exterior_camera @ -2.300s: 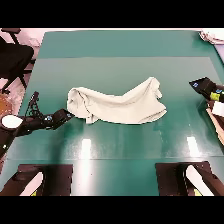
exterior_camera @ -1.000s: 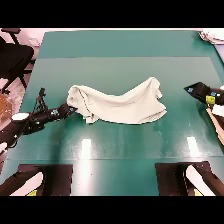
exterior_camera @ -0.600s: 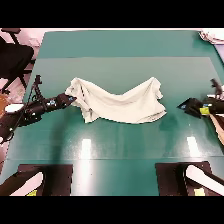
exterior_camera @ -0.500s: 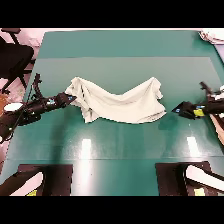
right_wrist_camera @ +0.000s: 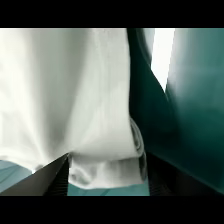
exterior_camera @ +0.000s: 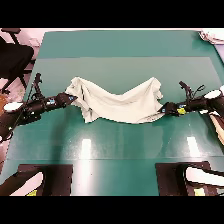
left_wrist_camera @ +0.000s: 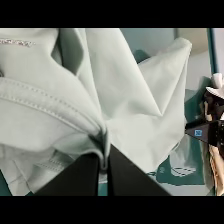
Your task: Fold the shirts.
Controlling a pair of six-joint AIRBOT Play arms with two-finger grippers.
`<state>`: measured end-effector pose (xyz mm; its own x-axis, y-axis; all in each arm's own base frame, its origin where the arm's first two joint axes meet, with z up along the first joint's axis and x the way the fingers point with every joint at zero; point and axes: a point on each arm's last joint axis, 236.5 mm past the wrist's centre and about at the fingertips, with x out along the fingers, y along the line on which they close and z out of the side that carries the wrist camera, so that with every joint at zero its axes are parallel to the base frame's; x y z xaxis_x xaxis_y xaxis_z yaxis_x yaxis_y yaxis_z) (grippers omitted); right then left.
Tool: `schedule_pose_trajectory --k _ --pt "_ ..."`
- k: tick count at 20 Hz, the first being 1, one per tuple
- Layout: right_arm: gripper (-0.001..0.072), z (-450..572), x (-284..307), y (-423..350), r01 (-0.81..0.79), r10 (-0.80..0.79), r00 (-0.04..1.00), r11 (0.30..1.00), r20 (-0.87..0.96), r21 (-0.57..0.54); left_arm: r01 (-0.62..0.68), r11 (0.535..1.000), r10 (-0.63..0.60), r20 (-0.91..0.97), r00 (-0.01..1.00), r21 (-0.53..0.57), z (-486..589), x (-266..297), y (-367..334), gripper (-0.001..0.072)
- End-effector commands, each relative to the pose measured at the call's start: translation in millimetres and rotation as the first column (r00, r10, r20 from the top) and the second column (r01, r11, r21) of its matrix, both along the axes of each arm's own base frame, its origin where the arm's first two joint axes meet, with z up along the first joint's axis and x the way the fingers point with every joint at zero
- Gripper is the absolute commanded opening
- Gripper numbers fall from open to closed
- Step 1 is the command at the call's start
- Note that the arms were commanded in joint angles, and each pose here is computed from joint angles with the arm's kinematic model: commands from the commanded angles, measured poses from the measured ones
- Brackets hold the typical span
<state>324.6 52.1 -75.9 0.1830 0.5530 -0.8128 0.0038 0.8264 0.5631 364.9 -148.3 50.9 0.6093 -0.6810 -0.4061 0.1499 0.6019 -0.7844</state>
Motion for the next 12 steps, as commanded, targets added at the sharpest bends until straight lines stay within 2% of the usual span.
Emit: schedule_pose_trajectory --k 1,3,4,8,9,10,11,12 --pt "0.0466 1 8 5 0.014 -0.014 1.0 1.0 0.023 0.01 0.011 1.0 -0.011 -0.001 1.0 0.004 -1 -2 -1 0.0027" --pt "0.0163 2 5 8 0.005 -0.006 1.0 1.0 0.013 0.023 0.02 1.0 -0.02 -0.002 1.0 0.016 -3 -3 -1 0.0027" --pt "0.0106 3 2 10 -0.002 0.002 1.0 1.0 0.004 0.031 0.027 1.0 -0.027 -0.004 1.0 0.012 -2 -5 -3 0.0027" --pt "0.0108 6 -5 15 -0.024 0.025 1.0 0.998 -0.016 0.05 0.063 0.998 -0.063 -0.01 0.998 -0.004 -1 -11 -9 0.0027" --pt "0.0181 6 -6 15 -0.025 0.026 0.999 0.998 -0.018 0.051 0.069 0.998 -0.069 -0.011 0.998 -0.007 0 -12 -10 0.0027" --pt "0.0372 6 -6 15 -0.023 0.024 0.999 0.998 -0.021 0.053 0.071 0.997 -0.071 -0.012 0.997 -0.008 0 -13 -10 0.0027" --pt "0.0409 6 -6 15 -0.024 0.025 0.999 0.998 -0.021 0.053 0.07 0.997 -0.07 -0.012 0.997 -0.008 0 -13 -10 0.0027" --pt "0.0409 6 -7 16 -0.025 0.026 0.999 0.998 -0.023 0.055 0.07 0.997 -0.07 -0.012 0.997 -0.008 0 -13 -10 0.0027"
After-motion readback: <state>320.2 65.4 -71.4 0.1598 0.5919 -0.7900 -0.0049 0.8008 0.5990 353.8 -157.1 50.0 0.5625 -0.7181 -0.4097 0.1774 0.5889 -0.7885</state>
